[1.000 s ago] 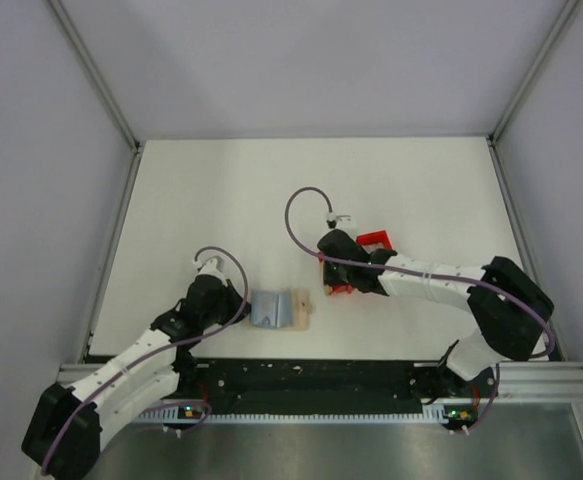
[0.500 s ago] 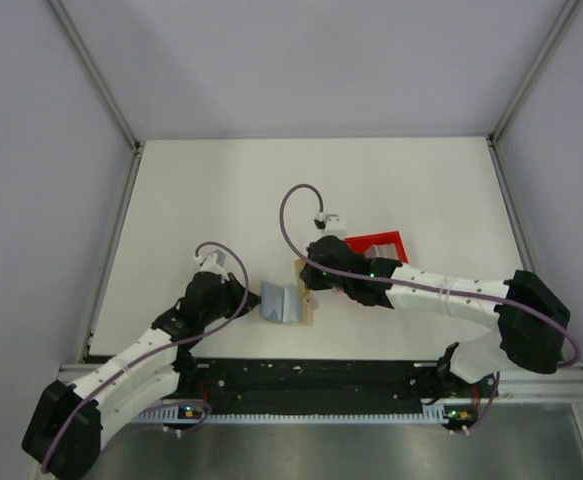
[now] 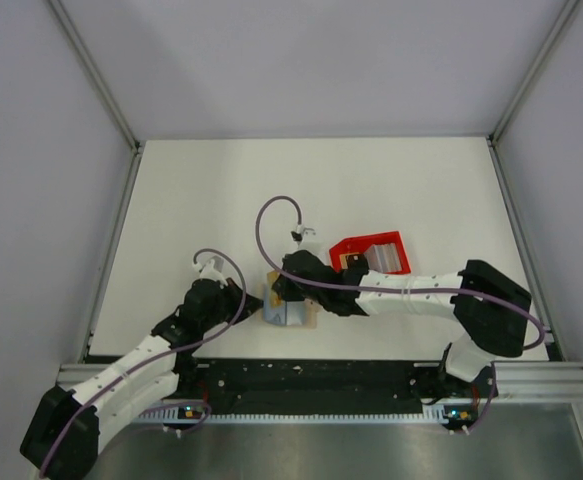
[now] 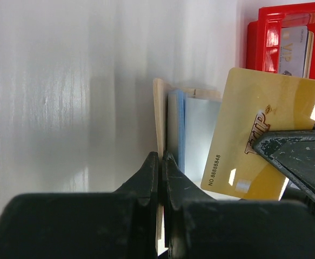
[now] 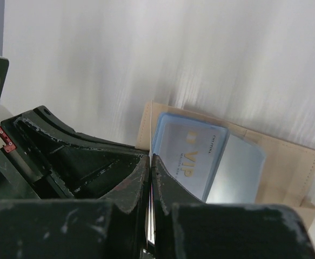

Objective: Put the credit cards into the card holder
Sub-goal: Turn over the card slot in the card holder.

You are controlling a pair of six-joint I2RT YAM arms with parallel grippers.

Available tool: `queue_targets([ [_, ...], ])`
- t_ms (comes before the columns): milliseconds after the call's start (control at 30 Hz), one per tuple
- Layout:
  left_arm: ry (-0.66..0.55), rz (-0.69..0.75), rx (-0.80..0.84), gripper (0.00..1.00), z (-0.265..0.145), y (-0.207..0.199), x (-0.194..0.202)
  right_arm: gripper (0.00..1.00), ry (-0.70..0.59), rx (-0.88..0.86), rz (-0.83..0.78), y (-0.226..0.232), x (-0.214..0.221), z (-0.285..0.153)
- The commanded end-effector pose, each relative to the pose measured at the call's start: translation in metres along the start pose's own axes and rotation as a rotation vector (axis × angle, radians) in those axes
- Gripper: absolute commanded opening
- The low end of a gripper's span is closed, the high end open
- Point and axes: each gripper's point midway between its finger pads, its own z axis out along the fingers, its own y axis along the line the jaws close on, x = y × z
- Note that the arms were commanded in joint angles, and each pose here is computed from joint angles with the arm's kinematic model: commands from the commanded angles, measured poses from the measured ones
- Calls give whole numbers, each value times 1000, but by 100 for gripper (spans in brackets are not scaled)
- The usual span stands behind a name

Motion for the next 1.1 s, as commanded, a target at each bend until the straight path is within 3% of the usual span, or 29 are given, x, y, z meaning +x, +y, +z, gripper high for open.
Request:
queue_targets([
  [0,-25,-13,56,0,0,-11,-4,0,-62,-84,53,37,-18,2],
  [1067,-37,2,42,0,0,-9,-7,0,-56,7,-15,15,-10,11],
])
